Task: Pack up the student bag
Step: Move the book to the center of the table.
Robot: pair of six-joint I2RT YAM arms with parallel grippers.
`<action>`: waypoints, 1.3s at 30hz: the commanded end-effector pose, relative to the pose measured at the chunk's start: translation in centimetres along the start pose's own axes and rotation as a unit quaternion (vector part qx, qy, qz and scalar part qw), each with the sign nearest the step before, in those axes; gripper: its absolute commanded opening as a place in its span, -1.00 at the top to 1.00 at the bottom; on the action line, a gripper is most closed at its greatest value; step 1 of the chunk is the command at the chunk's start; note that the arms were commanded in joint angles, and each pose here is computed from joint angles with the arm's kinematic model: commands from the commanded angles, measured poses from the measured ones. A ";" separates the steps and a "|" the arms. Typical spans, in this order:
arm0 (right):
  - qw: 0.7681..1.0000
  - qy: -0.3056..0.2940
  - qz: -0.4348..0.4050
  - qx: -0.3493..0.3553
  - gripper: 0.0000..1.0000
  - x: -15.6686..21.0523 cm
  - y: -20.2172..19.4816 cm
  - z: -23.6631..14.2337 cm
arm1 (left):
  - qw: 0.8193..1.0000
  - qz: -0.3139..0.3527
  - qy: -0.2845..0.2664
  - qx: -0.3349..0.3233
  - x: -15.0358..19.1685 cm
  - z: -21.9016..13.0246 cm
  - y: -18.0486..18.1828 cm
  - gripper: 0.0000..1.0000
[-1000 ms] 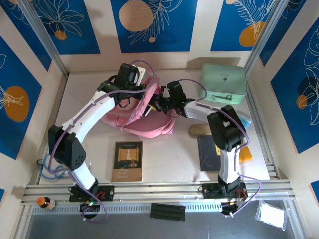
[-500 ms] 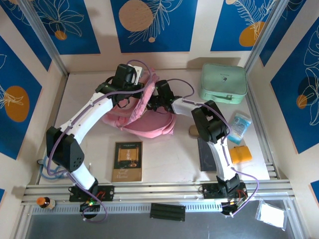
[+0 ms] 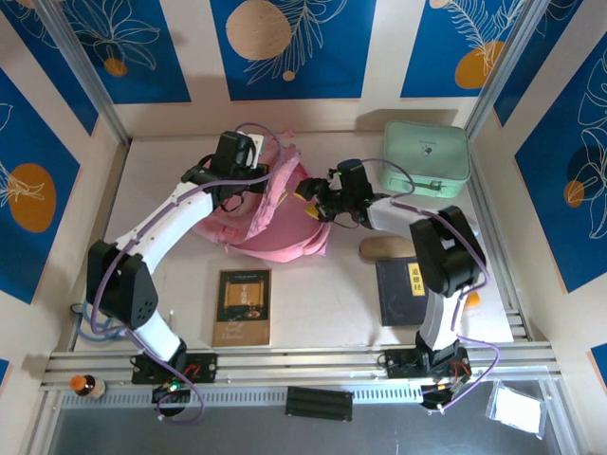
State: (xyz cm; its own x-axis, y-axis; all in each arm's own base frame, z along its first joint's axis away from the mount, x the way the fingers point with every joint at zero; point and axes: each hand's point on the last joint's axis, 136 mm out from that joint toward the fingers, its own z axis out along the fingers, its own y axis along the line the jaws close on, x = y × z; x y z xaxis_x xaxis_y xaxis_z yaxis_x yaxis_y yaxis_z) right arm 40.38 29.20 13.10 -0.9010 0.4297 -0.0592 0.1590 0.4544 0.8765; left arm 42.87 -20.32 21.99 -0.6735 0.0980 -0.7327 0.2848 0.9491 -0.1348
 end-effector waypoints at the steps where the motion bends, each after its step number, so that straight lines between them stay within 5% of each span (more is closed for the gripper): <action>1: 0.999 -0.025 -0.023 0.037 -0.36 0.5 -1.0 -2.6 | 0.996 -0.048 -0.001 -0.075 0.5 0.5 4.3 1.00; 4: 0.995 -0.055 -0.050 0.064 -0.41 0.0 -1.2 -4.3 | 0.992 -0.097 0.024 -0.071 1.8 2.0 5.3 1.00; 10: 0.985 -0.079 -0.112 0.107 -0.47 -0.1 0.1 -5.2 | 0.987 -0.158 0.017 -0.012 1.5 2.7 3.8 -0.17; 15: 0.972 -0.063 -0.170 0.152 -0.52 1.7 1.3 -5.0 | 0.970 -0.234 -0.062 0.019 -0.2 1.3 3.8 -0.63; 22: 0.937 0.025 -0.272 0.217 -0.71 7.5 1.7 -4.8 | 0.967 -0.246 -0.067 0.020 0.5 1.6 4.1 -0.76; 30: 0.890 0.183 -0.338 0.244 -0.75 16.0 -3.4 -2.3 | 0.956 -0.278 -0.086 -0.029 1.9 0.4 7.7 -0.96; 39: 0.810 0.257 -0.439 0.291 -0.74 21.8 -6.0 2.0 | 0.954 -0.281 -0.079 -0.061 3.5 -1.3 9.9 -1.00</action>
State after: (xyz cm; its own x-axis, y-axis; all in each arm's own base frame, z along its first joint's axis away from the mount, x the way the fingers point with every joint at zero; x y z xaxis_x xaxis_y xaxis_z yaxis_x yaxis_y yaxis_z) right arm 21.10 36.65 5.45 -0.8469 -0.4947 -0.1953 -0.5314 0.8019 0.2731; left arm 42.98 -11.45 18.07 -0.6049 -0.4692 -0.6434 -0.1614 0.8634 -0.4780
